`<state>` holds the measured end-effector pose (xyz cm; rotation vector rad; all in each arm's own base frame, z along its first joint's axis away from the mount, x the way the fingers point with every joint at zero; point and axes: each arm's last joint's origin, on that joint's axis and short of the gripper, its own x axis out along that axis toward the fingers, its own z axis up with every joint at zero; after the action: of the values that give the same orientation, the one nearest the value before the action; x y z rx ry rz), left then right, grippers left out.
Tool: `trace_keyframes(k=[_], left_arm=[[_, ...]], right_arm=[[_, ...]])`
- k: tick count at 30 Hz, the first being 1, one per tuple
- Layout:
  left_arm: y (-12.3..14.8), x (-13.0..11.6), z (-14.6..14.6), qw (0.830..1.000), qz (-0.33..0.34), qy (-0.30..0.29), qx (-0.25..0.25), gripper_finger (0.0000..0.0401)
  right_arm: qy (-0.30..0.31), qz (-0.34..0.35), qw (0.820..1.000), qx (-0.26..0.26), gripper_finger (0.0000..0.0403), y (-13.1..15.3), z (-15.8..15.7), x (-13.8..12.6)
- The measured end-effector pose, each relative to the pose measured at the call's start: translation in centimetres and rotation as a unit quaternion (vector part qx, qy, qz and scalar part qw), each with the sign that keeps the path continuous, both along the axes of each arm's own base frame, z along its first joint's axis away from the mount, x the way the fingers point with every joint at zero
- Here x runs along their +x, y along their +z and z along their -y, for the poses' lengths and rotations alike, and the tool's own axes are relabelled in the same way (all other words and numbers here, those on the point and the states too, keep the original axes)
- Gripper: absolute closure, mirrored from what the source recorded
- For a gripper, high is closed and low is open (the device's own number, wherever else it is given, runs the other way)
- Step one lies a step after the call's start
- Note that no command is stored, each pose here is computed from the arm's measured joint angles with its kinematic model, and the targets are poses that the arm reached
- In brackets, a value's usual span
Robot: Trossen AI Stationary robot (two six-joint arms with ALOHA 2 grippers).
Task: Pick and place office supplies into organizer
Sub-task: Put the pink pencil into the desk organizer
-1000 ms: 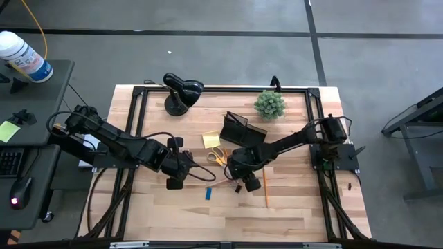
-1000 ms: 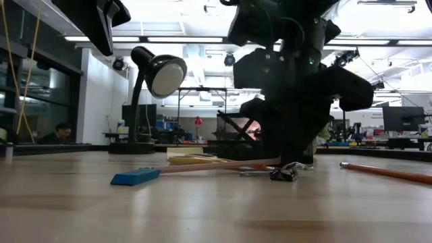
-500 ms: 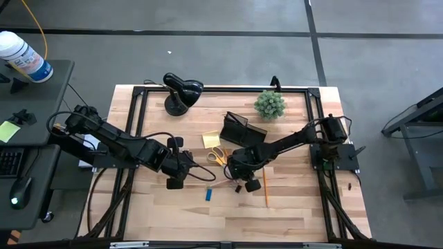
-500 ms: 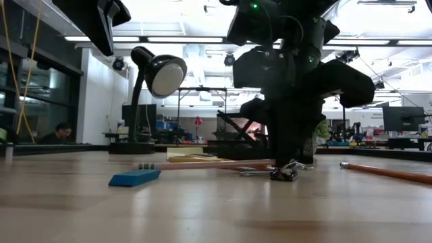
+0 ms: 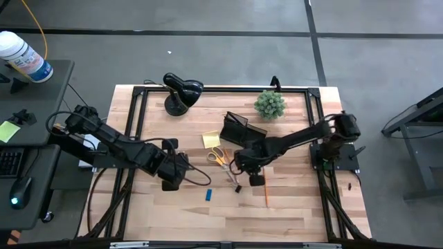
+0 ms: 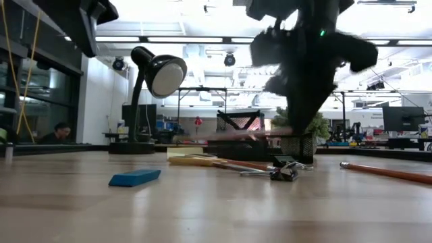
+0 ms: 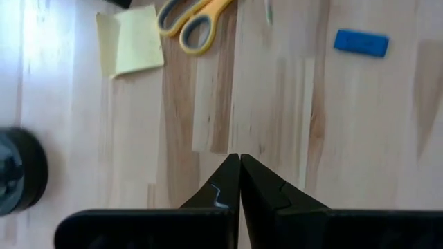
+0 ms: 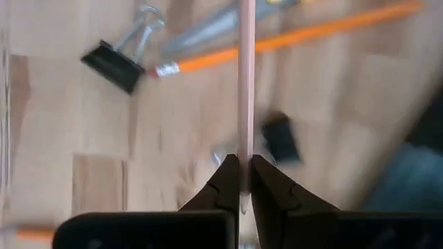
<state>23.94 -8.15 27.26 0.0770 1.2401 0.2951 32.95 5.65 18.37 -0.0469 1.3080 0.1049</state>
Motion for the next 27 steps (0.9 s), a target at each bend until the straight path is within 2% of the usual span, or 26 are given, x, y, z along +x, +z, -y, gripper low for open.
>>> trace_keyframes(k=[3,8,11,15,18,20,25,27], left_arm=[[0.0,-0.5,0.4,1.000,-0.011,0.005,0.007,0.0399],[0.0,-0.7,0.7,1.000,-0.010,0.005,0.016,0.0399],[0.0,-0.7,0.6,1.000,-0.007,0.007,0.022,0.0399],[0.0,-0.7,0.6,0.999,-0.003,0.008,0.032,0.0400],[0.0,-0.7,0.5,0.999,-0.001,0.009,0.034,0.0398],[0.0,-0.6,0.5,0.999,0.000,0.009,0.035,0.0398],[0.0,-0.6,0.6,0.999,0.001,0.009,0.034,0.0400],[0.0,-0.6,0.6,0.999,0.002,0.009,0.033,0.0398]], right_arm=[[-0.027,-0.015,0.999,-0.030,0.0390,2.2,0.9,-1.3],[-0.094,-0.066,0.987,-0.114,0.0390,6.2,3.8,-2.5],[-0.128,-0.086,0.979,-0.130,0.0390,8.9,6.0,-2.3],[-0.184,-0.121,0.969,-0.109,0.0390,11.4,9.2,-1.8],[-0.222,-0.160,0.958,-0.090,0.0390,12.2,11.4,-1.3],[-0.243,-0.154,0.955,-0.072,0.0390,12.4,12.7,-0.7],[-0.276,-0.155,0.949,0.011,0.0390,12.2,14.5,0.5],[-0.281,-0.157,0.946,0.022,0.0390,11.9,14.9,0.8]])
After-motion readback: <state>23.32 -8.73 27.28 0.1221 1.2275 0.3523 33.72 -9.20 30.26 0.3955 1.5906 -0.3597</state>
